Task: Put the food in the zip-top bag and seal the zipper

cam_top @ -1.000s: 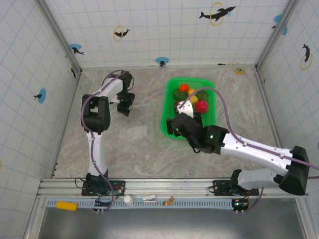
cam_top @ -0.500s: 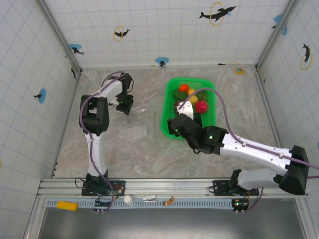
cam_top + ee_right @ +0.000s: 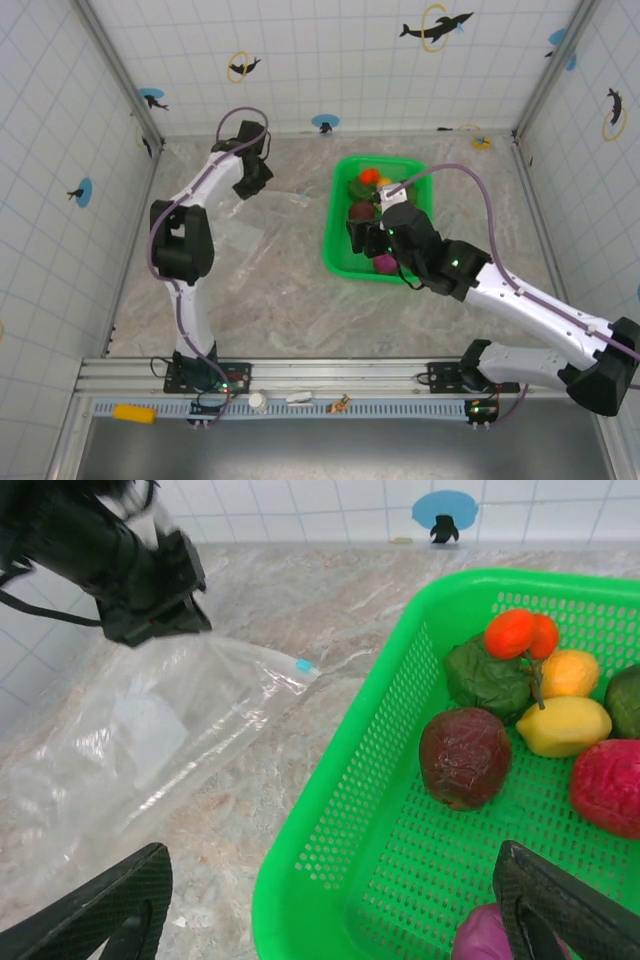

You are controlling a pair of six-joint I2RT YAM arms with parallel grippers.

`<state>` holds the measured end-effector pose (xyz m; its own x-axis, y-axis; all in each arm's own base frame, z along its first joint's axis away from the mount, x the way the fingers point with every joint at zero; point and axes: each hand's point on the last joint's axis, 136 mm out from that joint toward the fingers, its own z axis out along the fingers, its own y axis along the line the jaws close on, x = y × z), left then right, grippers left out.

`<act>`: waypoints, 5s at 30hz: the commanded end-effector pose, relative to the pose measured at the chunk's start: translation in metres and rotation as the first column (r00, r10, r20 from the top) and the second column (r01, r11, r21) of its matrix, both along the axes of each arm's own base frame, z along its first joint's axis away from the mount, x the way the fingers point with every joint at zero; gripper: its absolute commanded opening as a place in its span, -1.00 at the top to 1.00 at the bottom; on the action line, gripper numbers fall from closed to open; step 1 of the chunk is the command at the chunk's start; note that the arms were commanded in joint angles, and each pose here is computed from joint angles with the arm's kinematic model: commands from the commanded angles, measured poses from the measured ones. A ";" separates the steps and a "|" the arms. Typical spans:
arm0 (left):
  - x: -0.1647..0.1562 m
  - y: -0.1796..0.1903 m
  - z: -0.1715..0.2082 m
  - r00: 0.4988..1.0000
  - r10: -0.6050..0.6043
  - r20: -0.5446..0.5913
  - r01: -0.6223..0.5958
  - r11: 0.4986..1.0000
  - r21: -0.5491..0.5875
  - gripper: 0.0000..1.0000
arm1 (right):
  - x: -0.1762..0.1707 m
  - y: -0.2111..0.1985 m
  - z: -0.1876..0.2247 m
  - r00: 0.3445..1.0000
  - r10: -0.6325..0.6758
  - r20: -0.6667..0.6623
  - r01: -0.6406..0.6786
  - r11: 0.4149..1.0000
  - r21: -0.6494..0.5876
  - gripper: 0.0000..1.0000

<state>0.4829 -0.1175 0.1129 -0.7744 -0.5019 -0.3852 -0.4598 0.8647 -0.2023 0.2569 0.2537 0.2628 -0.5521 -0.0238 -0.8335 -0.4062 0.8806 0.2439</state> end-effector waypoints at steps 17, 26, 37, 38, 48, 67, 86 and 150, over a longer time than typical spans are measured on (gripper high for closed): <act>-0.170 -0.131 0.123 0.403 -0.718 0.568 0.898 0.430 -0.094 1.00 | -0.009 0.042 -0.027 0.910 0.353 -0.216 -0.284 0.913 0.294 -0.51; -0.223 -0.155 0.113 0.362 -0.684 0.633 0.932 0.259 -0.252 1.00 | -0.025 0.077 -0.052 0.846 0.467 -0.257 -0.354 0.853 0.384 -0.46; -0.244 -0.166 0.117 0.356 -0.587 0.727 0.931 0.157 -0.329 0.99 | -0.041 0.089 -0.064 0.802 0.539 -0.255 -0.356 0.776 0.520 -0.03; -0.245 -0.167 0.116 0.357 -0.584 0.729 0.930 0.152 -0.334 0.99 | -0.039 0.088 -0.066 0.806 0.532 -0.260 -0.349 0.781 0.518 0.02; -0.253 -0.164 0.112 0.368 -0.575 0.731 0.926 0.153 -0.346 0.92 | -0.038 0.083 -0.072 0.812 0.519 -0.267 -0.319 0.778 0.541 1.00; -0.235 -0.164 0.095 0.465 -0.670 0.579 0.885 0.370 -0.282 -0.05 | -0.041 0.063 -0.064 0.857 0.467 -0.218 -0.295 0.792 0.535 1.00; -0.211 -0.162 0.094 0.608 -0.743 0.279 0.749 0.654 0.106 -0.47 | -0.046 0.076 -0.047 0.890 0.428 -0.159 -0.335 0.848 0.411 1.00; -0.244 -0.170 0.089 0.650 -0.675 0.350 0.735 0.675 -0.065 0.62 | -0.031 0.057 -0.055 0.948 0.286 -0.138 -0.225 0.912 0.343 1.00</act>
